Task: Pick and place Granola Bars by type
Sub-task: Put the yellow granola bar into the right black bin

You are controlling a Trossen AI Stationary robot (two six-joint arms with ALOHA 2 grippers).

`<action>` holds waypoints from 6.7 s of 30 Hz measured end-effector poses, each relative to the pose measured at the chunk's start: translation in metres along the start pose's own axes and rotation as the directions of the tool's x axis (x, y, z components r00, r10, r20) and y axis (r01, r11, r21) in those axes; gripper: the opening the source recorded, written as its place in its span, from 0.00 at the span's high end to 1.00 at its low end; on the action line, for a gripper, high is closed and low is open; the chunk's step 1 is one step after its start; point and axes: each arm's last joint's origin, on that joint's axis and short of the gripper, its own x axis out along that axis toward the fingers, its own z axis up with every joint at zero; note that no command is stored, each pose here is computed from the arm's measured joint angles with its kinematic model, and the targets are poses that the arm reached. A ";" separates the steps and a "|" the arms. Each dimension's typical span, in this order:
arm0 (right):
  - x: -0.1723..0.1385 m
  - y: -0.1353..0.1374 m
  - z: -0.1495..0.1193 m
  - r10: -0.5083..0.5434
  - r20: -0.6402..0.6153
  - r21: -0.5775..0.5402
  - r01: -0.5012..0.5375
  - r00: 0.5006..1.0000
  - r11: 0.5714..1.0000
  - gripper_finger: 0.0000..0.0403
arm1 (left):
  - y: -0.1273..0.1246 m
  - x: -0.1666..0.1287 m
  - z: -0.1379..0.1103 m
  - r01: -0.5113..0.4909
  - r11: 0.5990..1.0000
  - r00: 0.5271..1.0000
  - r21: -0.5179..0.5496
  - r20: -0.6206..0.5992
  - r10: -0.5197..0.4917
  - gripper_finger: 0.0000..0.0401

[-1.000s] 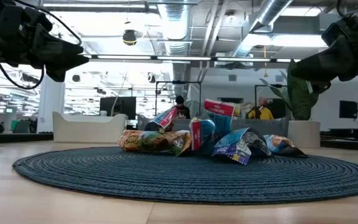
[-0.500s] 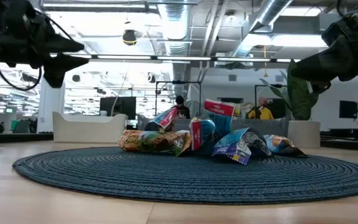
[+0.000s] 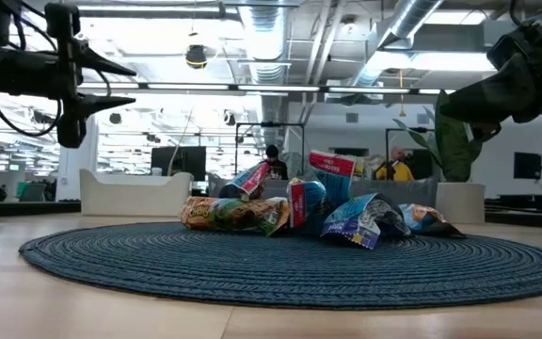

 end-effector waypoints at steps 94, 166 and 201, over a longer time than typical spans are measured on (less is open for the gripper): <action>0.203 0.030 0.024 -0.135 -0.967 0.069 0.733 0.216 0.676 0.37 | -0.061 0.037 0.010 0.180 0.846 0.772 0.502 -0.605 0.194 0.62; 0.178 -0.157 0.134 -0.448 -0.893 -0.285 0.710 0.048 0.644 0.85 | -0.061 0.058 0.008 0.038 0.843 0.807 0.537 -0.515 0.291 0.62; 0.237 -0.017 0.127 0.002 -0.894 0.143 0.280 0.449 0.949 0.56 | -0.061 0.058 0.008 0.059 0.830 0.805 0.555 -0.518 0.289 0.62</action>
